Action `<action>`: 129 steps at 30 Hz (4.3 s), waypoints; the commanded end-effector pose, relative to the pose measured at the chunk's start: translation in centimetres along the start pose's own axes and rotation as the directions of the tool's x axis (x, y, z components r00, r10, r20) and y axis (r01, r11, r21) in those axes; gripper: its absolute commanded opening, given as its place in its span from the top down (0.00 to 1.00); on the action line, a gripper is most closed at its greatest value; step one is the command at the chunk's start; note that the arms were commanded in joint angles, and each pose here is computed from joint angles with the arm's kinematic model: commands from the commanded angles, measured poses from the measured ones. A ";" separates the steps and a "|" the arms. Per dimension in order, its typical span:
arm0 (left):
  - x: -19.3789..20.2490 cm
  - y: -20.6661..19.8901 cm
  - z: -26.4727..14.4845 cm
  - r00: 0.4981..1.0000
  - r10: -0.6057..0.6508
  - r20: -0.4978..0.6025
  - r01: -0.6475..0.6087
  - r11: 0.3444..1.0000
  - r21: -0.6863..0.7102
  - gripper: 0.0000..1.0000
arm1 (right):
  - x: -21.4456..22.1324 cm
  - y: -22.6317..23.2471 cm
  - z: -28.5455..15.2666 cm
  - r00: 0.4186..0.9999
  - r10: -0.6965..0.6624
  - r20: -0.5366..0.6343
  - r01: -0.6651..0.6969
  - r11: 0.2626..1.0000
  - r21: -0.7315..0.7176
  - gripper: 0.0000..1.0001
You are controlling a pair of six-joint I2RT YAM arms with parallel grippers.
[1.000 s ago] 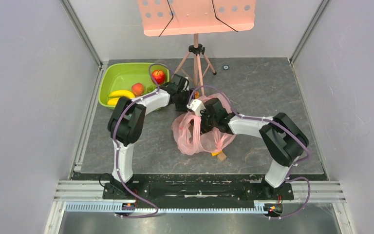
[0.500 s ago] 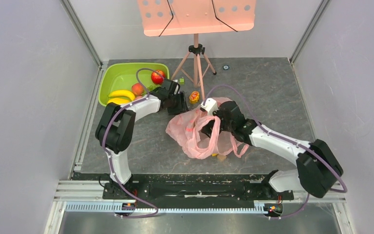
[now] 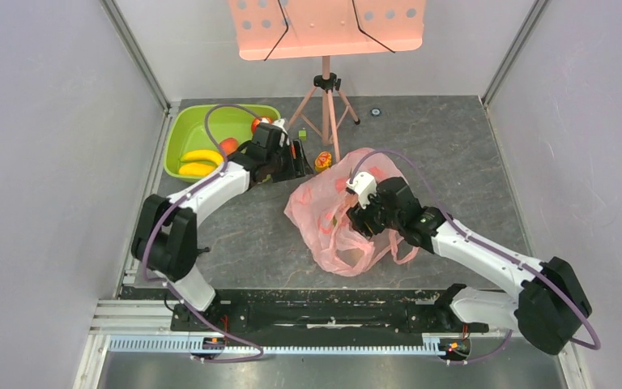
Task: Take the fake fruits out of the plastic bag
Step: Take out the fake fruit from the plastic bag.
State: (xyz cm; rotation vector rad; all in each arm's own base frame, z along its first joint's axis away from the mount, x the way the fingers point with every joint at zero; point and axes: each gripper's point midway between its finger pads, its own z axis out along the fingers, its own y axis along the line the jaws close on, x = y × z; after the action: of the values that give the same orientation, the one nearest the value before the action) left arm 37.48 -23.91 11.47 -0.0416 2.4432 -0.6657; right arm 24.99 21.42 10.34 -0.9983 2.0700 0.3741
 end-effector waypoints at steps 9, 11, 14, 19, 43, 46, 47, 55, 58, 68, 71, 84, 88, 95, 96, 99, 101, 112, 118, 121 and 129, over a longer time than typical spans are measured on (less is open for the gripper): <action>-3.6 -3.2 -7.8 0.988 -0.010 0.151 -0.004 0.995 0.097 0.22 | -3.3 1.0 -4.6 0.996 0.078 0.052 -0.076 0.996 -0.039 0.54; -3.8 -3.6 -9.0 0.985 -0.014 0.172 -0.005 0.994 0.111 0.21 | -5.2 1.3 -4.6 0.993 0.085 0.087 -0.079 0.995 -0.067 0.54; -4.0 -4.0 -10.2 0.981 -0.018 0.191 -0.006 0.992 0.127 0.21 | -7.4 1.5 -3.7 0.991 0.089 0.096 -0.078 0.991 -0.105 0.55; -3.5 -3.8 -11.4 0.979 -0.014 0.203 -0.011 0.993 0.122 0.21 | -7.1 2.2 -2.0 0.993 0.113 0.040 -0.106 0.983 -0.149 0.55; 0.0 -10.7 -18.8 0.954 -0.265 0.140 0.123 0.772 0.623 0.00 | -9.7 6.2 -9.5 0.899 0.205 0.387 -0.073 0.942 -0.329 0.53; 0.3 -10.5 -19.6 0.943 -0.298 0.148 0.140 0.758 0.637 0.00 | -10.7 6.5 -9.7 0.874 0.240 0.422 -0.082 0.929 -0.361 0.53; 0.3 -10.4 -19.9 0.938 -0.309 0.156 0.141 0.753 0.643 0.00 | -11.0 6.7 -9.8 0.867 0.250 0.431 -0.080 0.923 -0.376 0.53; 1.4 -11.2 -21.7 0.900 -0.381 0.212 0.146 0.722 0.676 0.00 | -13.1 7.4 -9.7 0.811 0.343 0.474 -0.108 0.884 -0.455 0.53; 1.8 -11.5 -21.8 0.882 -0.403 0.243 0.141 0.718 0.681 0.00 | -13.9 7.5 -9.7 0.785 0.384 0.486 -0.127 0.868 -0.480 0.53; 3.0 -13.9 -21.3 0.881 -0.409 0.238 0.128 0.690 0.713 0.00 | -15.1 8.6 -9.9 0.762 0.437 0.477 -0.122 0.821 -0.558 0.54; 3.2 -14.8 -21.3 0.888 -0.400 0.229 0.120 0.680 0.723 0.00 | -15.0 9.2 -9.6 0.773 0.439 0.457 -0.117 0.808 -0.578 0.54; 4.4 -16.5 -20.3 0.907 -0.377 0.190 0.128 0.675 0.727 0.11 | -15.4 10.0 -9.9 0.771 0.435 0.466 -0.089 0.797 -0.597 0.53; 4.6 -16.9 -20.2 0.910 -0.374 0.179 0.132 0.670 0.730 0.16 | -15.6 10.0 -9.8 0.769 0.438 0.466 -0.091 0.796 -0.599 0.53; 5.1 -17.2 -19.8 0.915 -0.372 0.160 0.146 0.671 0.727 0.26 | -15.3 10.2 -9.4 0.775 0.436 0.457 -0.094 0.795 -0.599 0.53; 5.2 -17.1 -19.6 0.915 -0.374 0.154 0.152 0.671 0.725 0.29 | -15.2 10.2 -9.4 0.776 0.436 0.456 -0.094 0.795 -0.599 0.53; 5.4 -17.3 -19.4 0.917 -0.373 0.138 0.164 0.670 0.724 0.40 | -15.0 10.0 -9.1 0.779 0.432 0.455 -0.100 0.802 -0.589 0.52; 5.6 -17.4 -19.3 0.919 -0.373 0.128 0.170 0.667 0.725 0.52 | -14.8 9.9 -9.0 0.782 0.428 0.454 -0.104 0.807 -0.582 0.51; 4.7 -16.3 -19.5 0.910 -0.362 0.202 0.142 0.730 0.668 0.73 | -14.3 9.4 -9.0 0.794 0.388 0.469 -0.093 0.839 -0.536 0.23; 2.2 -13.8 -20.0 0.884 -0.328 0.333 0.112 0.840 0.531 0.69 | -14.2 8.4 -9.9 0.794 0.335 0.508 -0.076 0.883 -0.464 0.03; 1.0 -12.5 -19.9 0.876 -0.321 0.360 0.117 0.866 0.486 0.69 | -14.1 7.8 -10.4 0.788 0.319 0.526 -0.078 0.900 -0.429 0.02; -4.6 -6.3 -18.8 0.829 -0.346 0.439 0.189 0.913 0.362 0.70 | -13.1 7.0 -10.5 0.801 0.296 0.521 -0.098 0.922 -0.374 0.02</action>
State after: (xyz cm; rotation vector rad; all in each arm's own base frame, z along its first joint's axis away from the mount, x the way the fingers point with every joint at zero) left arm 27.51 -23.02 29.29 -0.3892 1.8399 -1.1217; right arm 18.73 27.56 26.33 -0.7256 1.5823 1.0884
